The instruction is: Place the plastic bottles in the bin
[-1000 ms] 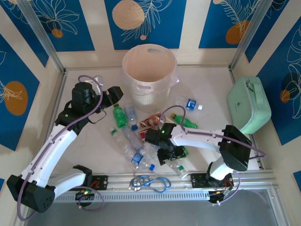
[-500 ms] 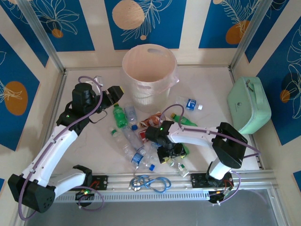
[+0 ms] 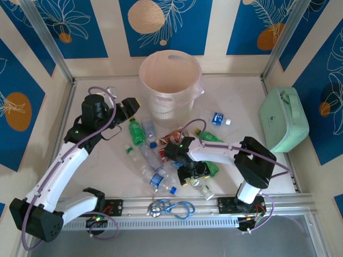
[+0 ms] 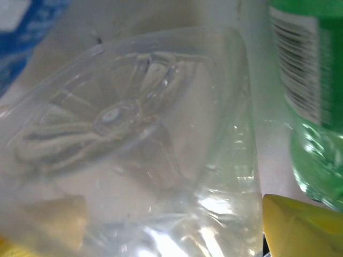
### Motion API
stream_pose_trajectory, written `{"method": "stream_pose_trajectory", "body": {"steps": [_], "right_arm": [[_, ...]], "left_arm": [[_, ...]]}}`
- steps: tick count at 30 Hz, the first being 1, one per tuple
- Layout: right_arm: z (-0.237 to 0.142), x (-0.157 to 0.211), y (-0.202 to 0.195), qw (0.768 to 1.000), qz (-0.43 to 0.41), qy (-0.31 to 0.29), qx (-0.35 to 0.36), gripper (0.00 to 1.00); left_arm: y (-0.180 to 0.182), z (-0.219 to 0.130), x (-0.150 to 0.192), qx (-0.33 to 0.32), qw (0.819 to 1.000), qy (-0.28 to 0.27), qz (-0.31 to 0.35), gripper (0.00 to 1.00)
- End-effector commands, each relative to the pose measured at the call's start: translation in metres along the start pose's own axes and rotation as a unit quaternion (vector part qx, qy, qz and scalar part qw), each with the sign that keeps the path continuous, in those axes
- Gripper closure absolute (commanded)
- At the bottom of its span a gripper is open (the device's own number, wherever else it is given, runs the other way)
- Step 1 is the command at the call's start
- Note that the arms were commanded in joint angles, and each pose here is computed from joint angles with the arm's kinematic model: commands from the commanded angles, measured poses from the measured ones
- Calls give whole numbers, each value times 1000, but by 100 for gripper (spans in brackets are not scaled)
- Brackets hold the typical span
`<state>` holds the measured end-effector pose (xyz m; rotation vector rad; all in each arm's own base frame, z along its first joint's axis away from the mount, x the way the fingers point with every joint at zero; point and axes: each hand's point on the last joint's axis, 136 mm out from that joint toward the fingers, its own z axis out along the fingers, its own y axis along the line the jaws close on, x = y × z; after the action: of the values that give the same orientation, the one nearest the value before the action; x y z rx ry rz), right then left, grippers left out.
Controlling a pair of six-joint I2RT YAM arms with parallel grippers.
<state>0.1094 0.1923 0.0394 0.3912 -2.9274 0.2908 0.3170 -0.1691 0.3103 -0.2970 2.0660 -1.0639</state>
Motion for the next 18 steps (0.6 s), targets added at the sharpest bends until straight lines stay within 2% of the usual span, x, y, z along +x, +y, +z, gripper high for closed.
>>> {"method": "stream_pose_trajectory", "body": {"steps": [1,5,13,18], "right_arm": [[0,-7,4,1000,-6,-3,-4,15],[0,-11,4,1000,-6,-4,-4,16],[-4,-10,2,1000,-3,-13,-2,33],[-22,-12,0,999,-3,-47,4,36]], "left_arm": [[-3,-2,-4,14,1000,-7,-2,32],[-2,-4,-4,15,1000,-9,-3,32],[1,-6,-4,13,1000,-10,-6,32],[0,-5,-5,17,1000,-11,-8,32]]}}
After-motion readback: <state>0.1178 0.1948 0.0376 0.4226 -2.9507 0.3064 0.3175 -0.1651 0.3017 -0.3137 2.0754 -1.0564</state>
